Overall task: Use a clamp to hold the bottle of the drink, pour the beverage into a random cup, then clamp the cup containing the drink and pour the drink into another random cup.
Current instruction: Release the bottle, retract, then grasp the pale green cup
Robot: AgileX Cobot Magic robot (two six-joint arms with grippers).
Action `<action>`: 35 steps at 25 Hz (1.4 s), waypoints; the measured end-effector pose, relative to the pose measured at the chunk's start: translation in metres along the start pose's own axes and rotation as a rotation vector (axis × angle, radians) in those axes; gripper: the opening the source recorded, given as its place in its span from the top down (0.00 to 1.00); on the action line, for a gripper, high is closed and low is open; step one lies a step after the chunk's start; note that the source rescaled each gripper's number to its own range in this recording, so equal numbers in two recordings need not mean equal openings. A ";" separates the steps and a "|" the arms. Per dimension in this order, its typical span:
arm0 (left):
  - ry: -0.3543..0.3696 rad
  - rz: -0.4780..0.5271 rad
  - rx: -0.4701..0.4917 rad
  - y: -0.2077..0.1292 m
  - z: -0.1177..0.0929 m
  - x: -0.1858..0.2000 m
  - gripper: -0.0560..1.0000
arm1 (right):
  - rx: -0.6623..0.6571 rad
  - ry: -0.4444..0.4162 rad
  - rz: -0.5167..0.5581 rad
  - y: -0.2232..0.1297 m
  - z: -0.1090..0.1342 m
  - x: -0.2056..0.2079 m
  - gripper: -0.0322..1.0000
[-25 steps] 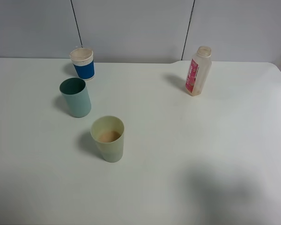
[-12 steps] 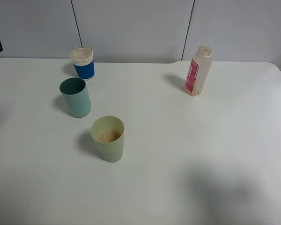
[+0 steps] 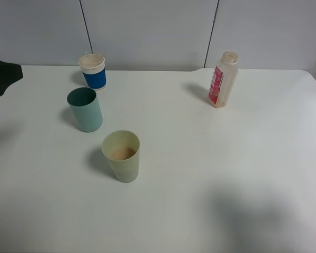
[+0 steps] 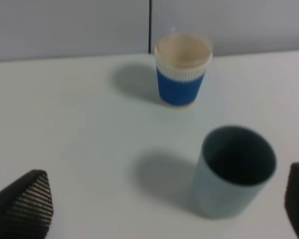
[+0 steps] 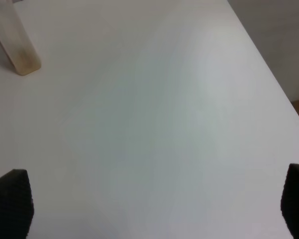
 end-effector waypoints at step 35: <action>-0.209 0.153 -0.049 -0.128 -0.009 -0.019 0.16 | 0.000 0.000 0.000 0.000 0.000 0.000 0.00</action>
Point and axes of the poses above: a point on each arm's last joint axis where the gripper is mounted, x pointing back along that axis away from the gripper, z along the wrist's bending axis when the last joint is at zero, y = z × x, the point moved 4 cm from there along -x, pointing out along that axis toward the gripper, and after that the axes turned 11 degrees about x, right-handed, at the moved point
